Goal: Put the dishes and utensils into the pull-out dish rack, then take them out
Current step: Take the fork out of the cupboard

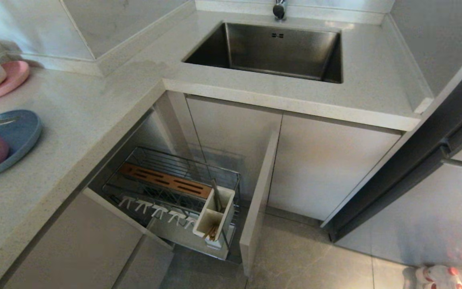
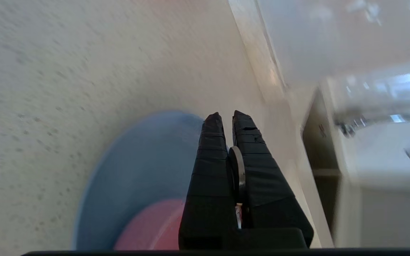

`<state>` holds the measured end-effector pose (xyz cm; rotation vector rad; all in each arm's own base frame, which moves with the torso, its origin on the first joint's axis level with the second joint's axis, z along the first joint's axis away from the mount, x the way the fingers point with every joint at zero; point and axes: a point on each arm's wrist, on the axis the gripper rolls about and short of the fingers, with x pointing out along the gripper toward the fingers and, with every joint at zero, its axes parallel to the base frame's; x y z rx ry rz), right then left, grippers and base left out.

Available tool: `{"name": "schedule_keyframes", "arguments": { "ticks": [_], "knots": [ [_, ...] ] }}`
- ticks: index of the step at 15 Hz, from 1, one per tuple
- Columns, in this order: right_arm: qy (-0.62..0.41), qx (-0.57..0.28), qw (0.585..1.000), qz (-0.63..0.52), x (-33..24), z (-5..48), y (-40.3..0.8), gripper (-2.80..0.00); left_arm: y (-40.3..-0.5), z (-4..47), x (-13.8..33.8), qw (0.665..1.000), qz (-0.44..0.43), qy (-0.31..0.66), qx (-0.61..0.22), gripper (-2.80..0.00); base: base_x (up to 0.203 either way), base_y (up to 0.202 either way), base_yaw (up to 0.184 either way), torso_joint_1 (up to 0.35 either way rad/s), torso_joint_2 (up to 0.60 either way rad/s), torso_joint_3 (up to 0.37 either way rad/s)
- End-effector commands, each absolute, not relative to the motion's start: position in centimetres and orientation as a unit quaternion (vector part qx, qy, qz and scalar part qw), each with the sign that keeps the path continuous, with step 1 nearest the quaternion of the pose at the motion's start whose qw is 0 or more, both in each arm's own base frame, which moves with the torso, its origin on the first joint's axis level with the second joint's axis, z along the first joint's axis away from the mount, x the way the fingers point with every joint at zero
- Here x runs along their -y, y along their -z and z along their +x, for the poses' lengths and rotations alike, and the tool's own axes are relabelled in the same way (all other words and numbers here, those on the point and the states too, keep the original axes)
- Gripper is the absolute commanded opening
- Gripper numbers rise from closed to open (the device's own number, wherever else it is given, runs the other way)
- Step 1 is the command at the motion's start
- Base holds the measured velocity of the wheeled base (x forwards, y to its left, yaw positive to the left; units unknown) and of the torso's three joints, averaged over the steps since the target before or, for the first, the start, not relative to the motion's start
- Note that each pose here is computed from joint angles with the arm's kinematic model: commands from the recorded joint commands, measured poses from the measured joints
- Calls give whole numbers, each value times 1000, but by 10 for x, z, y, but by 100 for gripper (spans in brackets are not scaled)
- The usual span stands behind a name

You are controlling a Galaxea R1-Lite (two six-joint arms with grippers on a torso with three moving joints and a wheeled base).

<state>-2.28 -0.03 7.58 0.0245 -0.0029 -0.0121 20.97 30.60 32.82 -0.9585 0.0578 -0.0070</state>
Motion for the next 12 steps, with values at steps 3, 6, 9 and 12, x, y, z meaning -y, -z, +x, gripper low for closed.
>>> {"name": "schedule_keyframes", "arguments": {
  "ticks": [3,6,9,12],
  "knots": [
    [6,2,1000,12,0,-23,-76,-280,-326,209,-310,884,-466,16,-34,-280,0,0,0,0,0,0],
    [6,1,1000,12,0,-23,-76,-280,-324,210,-312,885,-465,15,-34,-280,0,0,0,0,0,0],
    [6,1,1000,12,0,-23,-76,-280,-320,212,-315,888,-458,14,-35,-280,0,0,0,0,0,0],
    [6,1,1000,12,0,-23,-76,-280,-313,218,-321,896,-441,16,-40,-280,0,0,0,0,0,0]
  ]
}}
